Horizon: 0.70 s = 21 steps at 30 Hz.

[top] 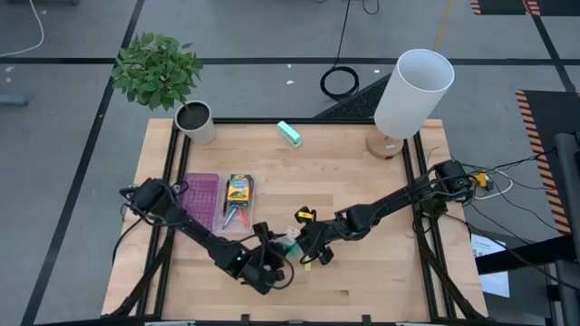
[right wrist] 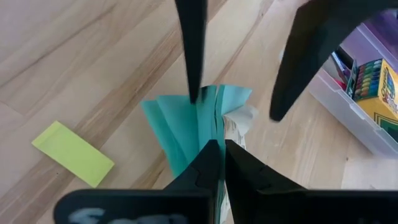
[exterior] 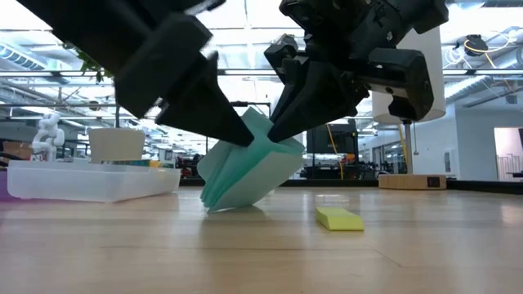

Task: Pack school essentials
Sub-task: Put the blue sticky note into the purple supply box

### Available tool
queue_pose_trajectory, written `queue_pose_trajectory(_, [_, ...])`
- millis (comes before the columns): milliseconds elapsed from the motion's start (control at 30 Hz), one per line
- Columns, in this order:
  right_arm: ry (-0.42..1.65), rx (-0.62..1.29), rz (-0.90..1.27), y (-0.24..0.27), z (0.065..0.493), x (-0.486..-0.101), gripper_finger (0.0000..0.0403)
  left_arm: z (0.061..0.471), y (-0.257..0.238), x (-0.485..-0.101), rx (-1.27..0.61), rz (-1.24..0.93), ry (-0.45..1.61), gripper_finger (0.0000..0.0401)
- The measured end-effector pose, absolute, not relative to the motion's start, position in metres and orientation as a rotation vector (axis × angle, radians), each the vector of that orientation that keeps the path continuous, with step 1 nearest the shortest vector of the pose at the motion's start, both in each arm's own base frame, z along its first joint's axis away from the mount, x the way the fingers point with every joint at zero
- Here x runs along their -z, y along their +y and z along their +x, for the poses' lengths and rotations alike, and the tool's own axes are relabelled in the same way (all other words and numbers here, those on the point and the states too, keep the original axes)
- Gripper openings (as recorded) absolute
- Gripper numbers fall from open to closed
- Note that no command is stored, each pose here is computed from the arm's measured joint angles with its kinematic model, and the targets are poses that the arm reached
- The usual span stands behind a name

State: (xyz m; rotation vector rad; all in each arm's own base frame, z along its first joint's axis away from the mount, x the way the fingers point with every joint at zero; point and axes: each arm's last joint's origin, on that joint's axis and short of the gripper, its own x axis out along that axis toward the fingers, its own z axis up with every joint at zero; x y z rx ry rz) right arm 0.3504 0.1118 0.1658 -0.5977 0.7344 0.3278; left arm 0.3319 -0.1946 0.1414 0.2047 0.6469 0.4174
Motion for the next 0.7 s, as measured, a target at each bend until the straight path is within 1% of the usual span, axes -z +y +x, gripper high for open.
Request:
queue_pose_trajectory(133, [0.736,-0.33,-0.603,0.112,0.35,-0.166,0.0011,0.332,-0.198,-0.144,-0.414,0.255,0.617,0.0281])
queue_pose_trajectory(233, [0.732,-0.342,-0.629,0.112,0.35,-0.166,0.0011,0.336,-0.194,-0.144,-0.395,0.289,0.627,0.031])
queue_pose_trajectory(333, [0.724,-0.349,-0.647,0.112,0.35,-0.166,0.0011,0.343,-0.184,-0.143,-0.343,0.249,0.679,0.0327])
queue_pose_trajectory(400, [0.721,-0.35,-0.65,0.112,0.351,-0.166,0.0011,0.348,-0.177,-0.142,-0.302,0.208,0.714,0.0329])
queue_pose_trajectory(467, [0.722,-0.35,-0.651,0.112,0.351,-0.166,0.0011,0.351,-0.172,-0.141,-0.283,0.175,0.734,0.0323])
queue_pose_trajectory(533, [0.722,-0.351,-0.651,0.112,0.351,-0.166,0.0011,0.352,-0.17,-0.141,-0.284,0.156,0.739,0.0306])
queue_pose_trajectory(700, [0.722,-0.35,-0.651,0.112,0.351,-0.166,0.0011,0.35,-0.173,-0.14,-0.258,0.154,0.751,0.0234])
